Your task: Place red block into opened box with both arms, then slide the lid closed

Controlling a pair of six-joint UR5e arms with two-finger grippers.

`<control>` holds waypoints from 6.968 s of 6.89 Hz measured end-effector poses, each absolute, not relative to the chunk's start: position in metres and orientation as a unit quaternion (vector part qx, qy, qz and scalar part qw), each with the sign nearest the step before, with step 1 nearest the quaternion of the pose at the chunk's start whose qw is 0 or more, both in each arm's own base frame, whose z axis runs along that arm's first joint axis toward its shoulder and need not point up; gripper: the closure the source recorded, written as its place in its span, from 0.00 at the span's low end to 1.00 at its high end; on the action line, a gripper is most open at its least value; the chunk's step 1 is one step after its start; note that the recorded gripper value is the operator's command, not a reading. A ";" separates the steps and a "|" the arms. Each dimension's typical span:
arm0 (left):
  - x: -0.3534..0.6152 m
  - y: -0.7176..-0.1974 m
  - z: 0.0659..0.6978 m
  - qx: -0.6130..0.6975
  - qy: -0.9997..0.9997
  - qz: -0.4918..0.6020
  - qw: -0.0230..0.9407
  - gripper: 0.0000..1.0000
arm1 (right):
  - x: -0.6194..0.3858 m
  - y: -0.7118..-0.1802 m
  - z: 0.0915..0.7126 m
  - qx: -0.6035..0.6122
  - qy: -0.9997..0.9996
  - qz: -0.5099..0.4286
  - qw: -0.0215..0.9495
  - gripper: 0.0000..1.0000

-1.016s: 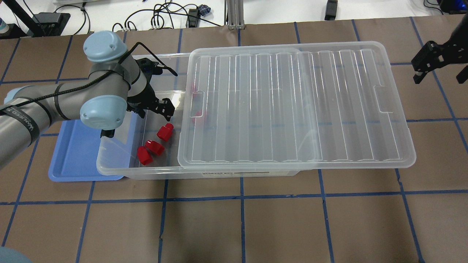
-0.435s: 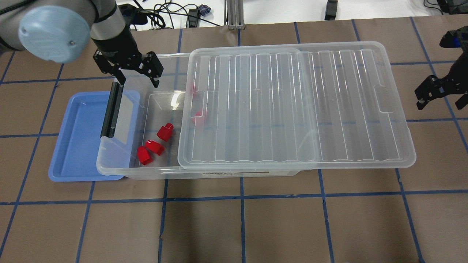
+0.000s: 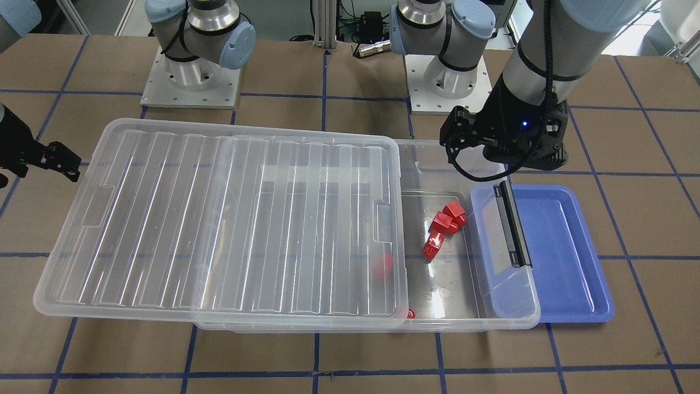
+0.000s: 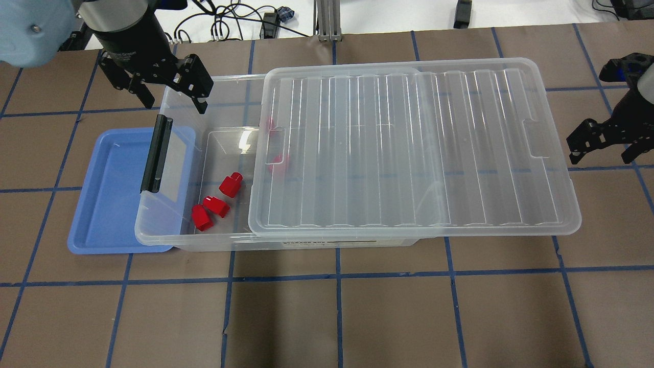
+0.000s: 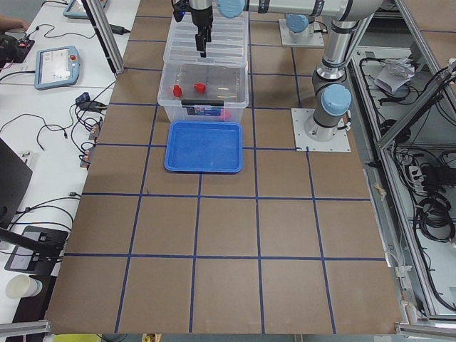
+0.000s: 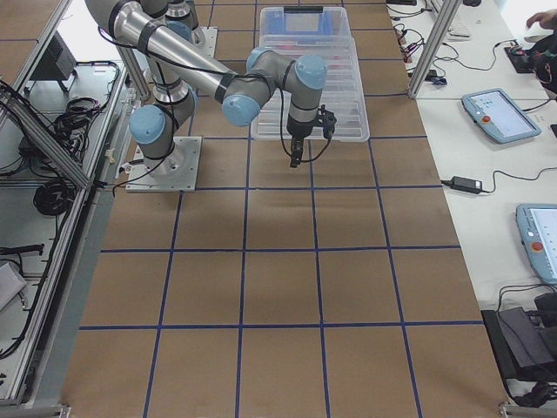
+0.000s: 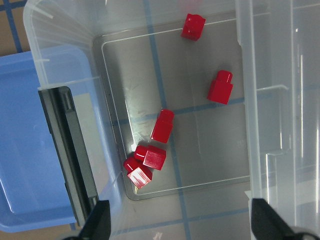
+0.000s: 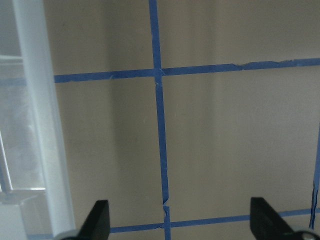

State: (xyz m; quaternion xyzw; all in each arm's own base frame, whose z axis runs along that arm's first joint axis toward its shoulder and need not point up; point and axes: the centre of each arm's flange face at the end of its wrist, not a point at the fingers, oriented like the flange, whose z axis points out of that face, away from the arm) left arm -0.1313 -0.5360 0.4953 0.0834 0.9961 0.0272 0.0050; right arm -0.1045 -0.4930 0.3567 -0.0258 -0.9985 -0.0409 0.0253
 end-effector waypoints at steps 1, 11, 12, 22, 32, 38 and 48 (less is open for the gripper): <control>-0.131 -0.532 0.497 0.079 0.996 0.027 0.004 0.00 | -0.097 -0.495 0.356 -0.020 -0.999 -0.041 0.025 0.00; -0.152 -0.455 0.495 0.080 0.994 0.028 -0.068 0.00 | 0.083 -0.510 0.359 0.044 -0.999 0.003 0.021 0.00; -0.150 -0.467 0.491 0.081 0.995 0.011 -0.064 0.00 | 0.084 -0.511 0.362 0.045 -0.999 0.006 0.022 0.00; -0.139 -0.502 0.518 0.087 0.996 0.025 -0.020 0.00 | 0.135 -0.506 0.514 0.000 -1.000 0.019 -0.002 0.00; -0.139 -0.508 0.486 0.086 0.996 0.028 -0.016 0.00 | 0.133 -0.505 0.510 -0.001 -1.000 0.014 -0.003 0.00; -0.143 -0.496 0.502 0.090 0.996 0.011 -0.014 0.00 | 0.130 -0.505 0.511 -0.004 -1.000 0.015 -0.004 0.00; -0.144 -0.490 0.500 0.091 0.996 0.014 -0.012 0.00 | 0.131 -0.504 0.511 -0.001 -1.000 0.015 -0.003 0.00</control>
